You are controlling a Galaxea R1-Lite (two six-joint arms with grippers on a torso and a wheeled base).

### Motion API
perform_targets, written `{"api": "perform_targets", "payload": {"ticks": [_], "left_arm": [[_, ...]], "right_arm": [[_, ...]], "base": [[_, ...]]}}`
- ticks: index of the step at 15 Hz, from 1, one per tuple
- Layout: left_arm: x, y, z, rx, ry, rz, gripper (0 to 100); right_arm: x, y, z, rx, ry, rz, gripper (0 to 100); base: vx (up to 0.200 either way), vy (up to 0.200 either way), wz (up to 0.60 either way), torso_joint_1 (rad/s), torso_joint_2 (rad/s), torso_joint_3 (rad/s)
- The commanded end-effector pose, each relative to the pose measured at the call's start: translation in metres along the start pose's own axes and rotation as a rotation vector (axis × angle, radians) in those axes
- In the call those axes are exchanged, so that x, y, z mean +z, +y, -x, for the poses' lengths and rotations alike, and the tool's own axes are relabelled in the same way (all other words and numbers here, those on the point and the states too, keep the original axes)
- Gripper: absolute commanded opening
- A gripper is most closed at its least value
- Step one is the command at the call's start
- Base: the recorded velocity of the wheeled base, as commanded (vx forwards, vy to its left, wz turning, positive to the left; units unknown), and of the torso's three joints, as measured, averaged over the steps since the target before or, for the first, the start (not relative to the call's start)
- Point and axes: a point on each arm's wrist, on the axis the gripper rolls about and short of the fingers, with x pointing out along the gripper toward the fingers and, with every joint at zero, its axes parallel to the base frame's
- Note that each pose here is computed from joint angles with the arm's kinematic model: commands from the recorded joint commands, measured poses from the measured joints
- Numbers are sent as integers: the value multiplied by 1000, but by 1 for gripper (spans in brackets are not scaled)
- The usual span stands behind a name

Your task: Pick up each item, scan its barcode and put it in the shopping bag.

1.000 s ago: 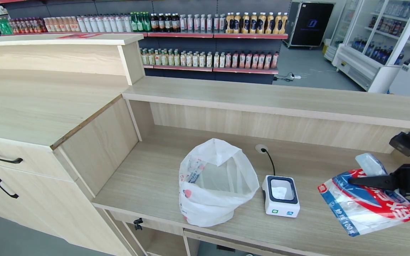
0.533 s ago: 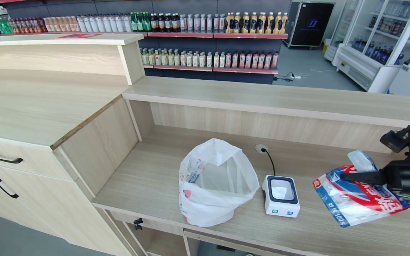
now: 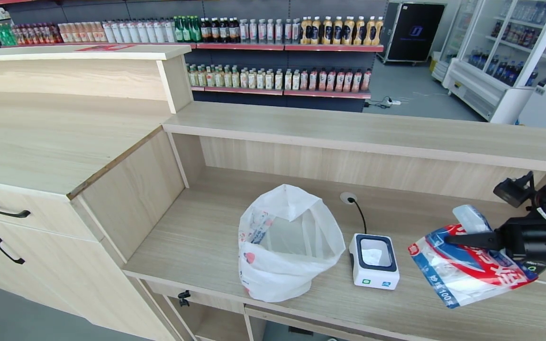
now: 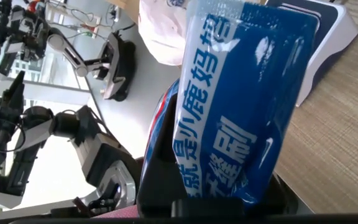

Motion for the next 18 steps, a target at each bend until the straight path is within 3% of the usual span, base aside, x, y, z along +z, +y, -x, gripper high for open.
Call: {"api": "perform_targets", "payload": {"ticks": [1, 6, 9, 11, 13, 15, 18], "left_arm": [[0, 0, 0, 0, 0, 0, 100], [0, 0, 0, 0, 0, 0, 100], [0, 0, 0, 0, 0, 0, 100], [0, 0, 0, 0, 0, 0, 100], [0, 0, 0, 0, 0, 0, 100], [0, 0, 0, 0, 0, 0, 100], [0, 0, 0, 0, 0, 0, 100]], "right_arm": [[-1, -1, -2, 6, 6, -4, 0], [6, 4, 0, -2, -11, 51, 0], [17, 69, 43, -213, -115, 333, 0], [9, 110, 65, -398, -144, 376, 0], [-23, 153, 69, -648, -118, 411, 0], [-38, 172, 66, -693, -116, 477, 0], [-32, 180, 63, -674, -152, 553, 0]], "base": [[0, 0, 0, 0, 0, 0], [0, 0, 0, 0, 0, 0], [0, 0, 0, 0, 0, 0], [0, 0, 0, 0, 0, 0], [0, 0, 0, 0, 0, 0], [0, 0, 0, 0, 0, 0], [0, 0, 200, -2, -1, 1]]}}
